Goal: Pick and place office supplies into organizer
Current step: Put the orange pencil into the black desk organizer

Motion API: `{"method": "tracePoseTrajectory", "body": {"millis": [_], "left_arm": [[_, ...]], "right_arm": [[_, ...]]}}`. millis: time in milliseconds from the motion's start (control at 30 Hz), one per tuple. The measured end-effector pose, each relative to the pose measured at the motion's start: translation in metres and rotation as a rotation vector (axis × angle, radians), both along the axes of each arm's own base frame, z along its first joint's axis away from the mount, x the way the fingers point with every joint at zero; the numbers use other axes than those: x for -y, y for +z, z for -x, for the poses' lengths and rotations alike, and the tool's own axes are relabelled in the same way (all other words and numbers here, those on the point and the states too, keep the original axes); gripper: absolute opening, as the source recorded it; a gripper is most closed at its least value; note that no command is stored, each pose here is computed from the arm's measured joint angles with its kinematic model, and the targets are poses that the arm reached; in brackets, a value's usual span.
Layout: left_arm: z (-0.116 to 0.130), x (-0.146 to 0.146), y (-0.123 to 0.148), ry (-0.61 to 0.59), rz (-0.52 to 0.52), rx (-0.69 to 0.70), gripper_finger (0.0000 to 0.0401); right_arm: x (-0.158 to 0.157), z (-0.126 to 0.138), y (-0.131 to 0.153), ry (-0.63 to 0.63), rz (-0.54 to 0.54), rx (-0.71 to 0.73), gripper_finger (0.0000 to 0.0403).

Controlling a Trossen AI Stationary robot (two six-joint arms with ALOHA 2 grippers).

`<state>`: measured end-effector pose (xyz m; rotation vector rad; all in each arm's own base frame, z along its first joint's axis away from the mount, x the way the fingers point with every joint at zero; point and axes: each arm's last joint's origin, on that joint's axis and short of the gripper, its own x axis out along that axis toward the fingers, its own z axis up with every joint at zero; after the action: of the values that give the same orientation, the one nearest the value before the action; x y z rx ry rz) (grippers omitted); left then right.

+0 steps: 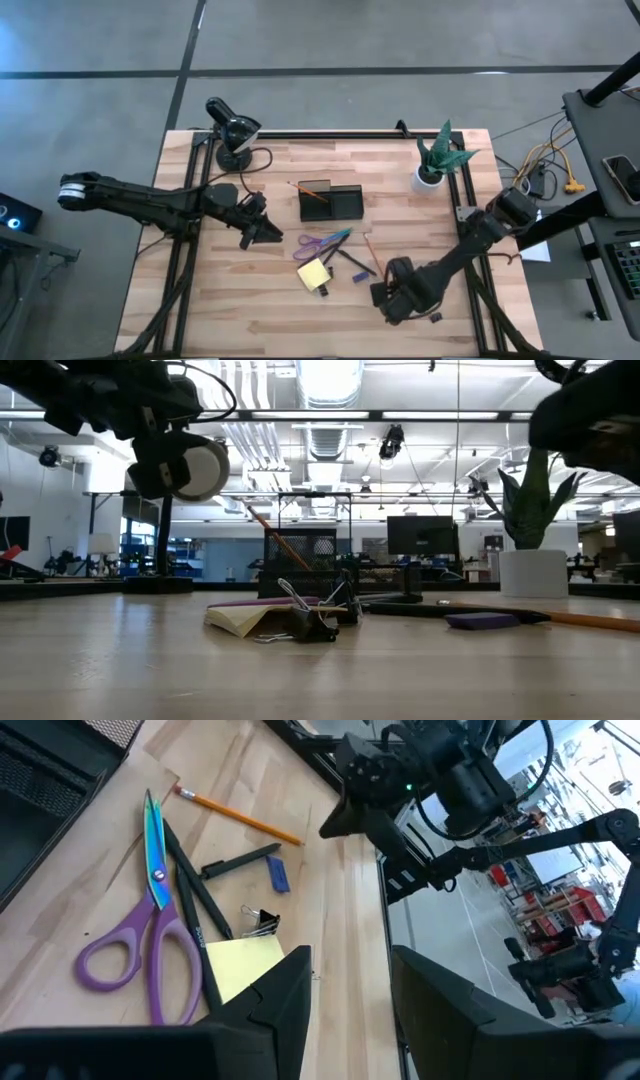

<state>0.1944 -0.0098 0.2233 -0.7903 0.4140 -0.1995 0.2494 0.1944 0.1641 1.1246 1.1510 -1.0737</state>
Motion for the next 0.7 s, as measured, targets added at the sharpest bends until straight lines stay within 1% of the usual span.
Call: {"method": "tracePoseTrajectory", "body": {"millis": [167, 300, 433, 567, 667, 700], "left_arm": [[0.0, 0.0, 0.0, 0.001, 0.002, 0.002, 0.0122], [0.0, 0.0, 0.0, 0.007, 0.025, -0.006, 0.0122], [0.0, 0.0, 0.0, 0.01, 0.034, -0.009, 0.0122], [0.0, 0.0, 0.0, 0.014, 0.047, -0.015, 0.0122], [0.0, 0.0, 0.0, 0.014, 0.047, -0.017, 0.0122], [0.0, 0.0, 0.0, 0.014, 0.047, -0.017, 0.0122]], "right_arm": [[0.003, -0.008, -0.007, 0.006, 0.017, 0.025, 0.0008], [0.005, -0.011, -0.011, 0.022, 0.026, 0.018, 0.0008], [0.004, -0.011, -0.014, 0.0, 0.025, 0.008, 0.0008], [0.004, -0.012, -0.014, -0.056, 0.014, 0.017, 0.0008], [0.004, -0.012, -0.013, -0.18, 0.002, 0.017, 0.0008], [0.004, -0.012, -0.013, -0.192, 0.001, 0.016, 0.0008]]}}
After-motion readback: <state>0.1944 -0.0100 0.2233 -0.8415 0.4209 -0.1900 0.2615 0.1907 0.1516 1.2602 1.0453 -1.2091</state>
